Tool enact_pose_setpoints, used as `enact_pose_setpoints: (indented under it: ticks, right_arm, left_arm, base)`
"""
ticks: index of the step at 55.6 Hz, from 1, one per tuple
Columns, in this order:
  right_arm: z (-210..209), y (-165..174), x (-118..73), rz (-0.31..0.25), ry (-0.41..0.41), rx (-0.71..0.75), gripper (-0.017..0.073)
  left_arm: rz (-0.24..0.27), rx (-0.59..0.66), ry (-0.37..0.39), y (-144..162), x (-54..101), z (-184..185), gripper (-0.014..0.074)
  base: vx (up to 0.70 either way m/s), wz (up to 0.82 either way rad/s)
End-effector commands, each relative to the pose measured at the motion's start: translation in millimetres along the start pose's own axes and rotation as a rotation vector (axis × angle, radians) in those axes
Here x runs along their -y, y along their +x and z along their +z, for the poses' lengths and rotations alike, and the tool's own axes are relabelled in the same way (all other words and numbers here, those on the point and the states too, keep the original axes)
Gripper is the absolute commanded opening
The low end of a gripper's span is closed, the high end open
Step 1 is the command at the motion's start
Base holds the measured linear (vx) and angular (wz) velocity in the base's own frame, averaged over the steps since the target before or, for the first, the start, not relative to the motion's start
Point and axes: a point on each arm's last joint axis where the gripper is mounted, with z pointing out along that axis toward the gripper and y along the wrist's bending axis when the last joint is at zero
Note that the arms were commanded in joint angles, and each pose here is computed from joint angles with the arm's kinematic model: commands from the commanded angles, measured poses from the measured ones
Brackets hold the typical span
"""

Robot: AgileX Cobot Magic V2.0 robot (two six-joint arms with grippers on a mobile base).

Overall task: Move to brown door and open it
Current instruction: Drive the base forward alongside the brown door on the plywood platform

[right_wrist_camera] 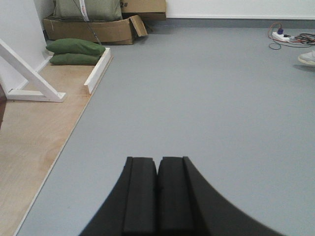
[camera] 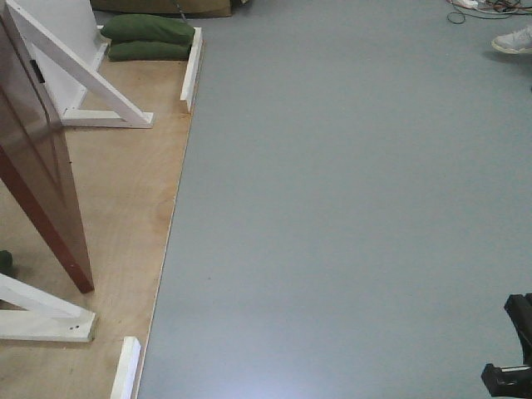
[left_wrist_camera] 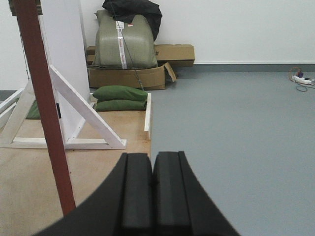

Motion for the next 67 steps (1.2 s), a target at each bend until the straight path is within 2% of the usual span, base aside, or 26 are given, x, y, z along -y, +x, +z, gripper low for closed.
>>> enact_pose_setpoints:
  ticks: [1,39,67]
  right_arm:
    - [-0.2,-6.2,0.4,-0.011,0.005,0.08,0.0]
    - [-0.2,-6.2,0.4,-0.011,0.005,0.08,0.0]
    - [-0.3,-6.7,0.5,-0.011,0.005,0.086,0.0]
  left_arm:
    - [-0.007,0.116,0.01,-15.3,1.2,-3.3,-0.0006]
    - [-0.007,0.116,0.01,-15.3,1.2,-3.3,-0.0006]
    - [-0.007,0.116,0.01,-15.3,1.2,-3.3,-0.0006]
  base:
    - [0.45,0.1]
    - [0.43,0.07]
    - [0.31,0.07]
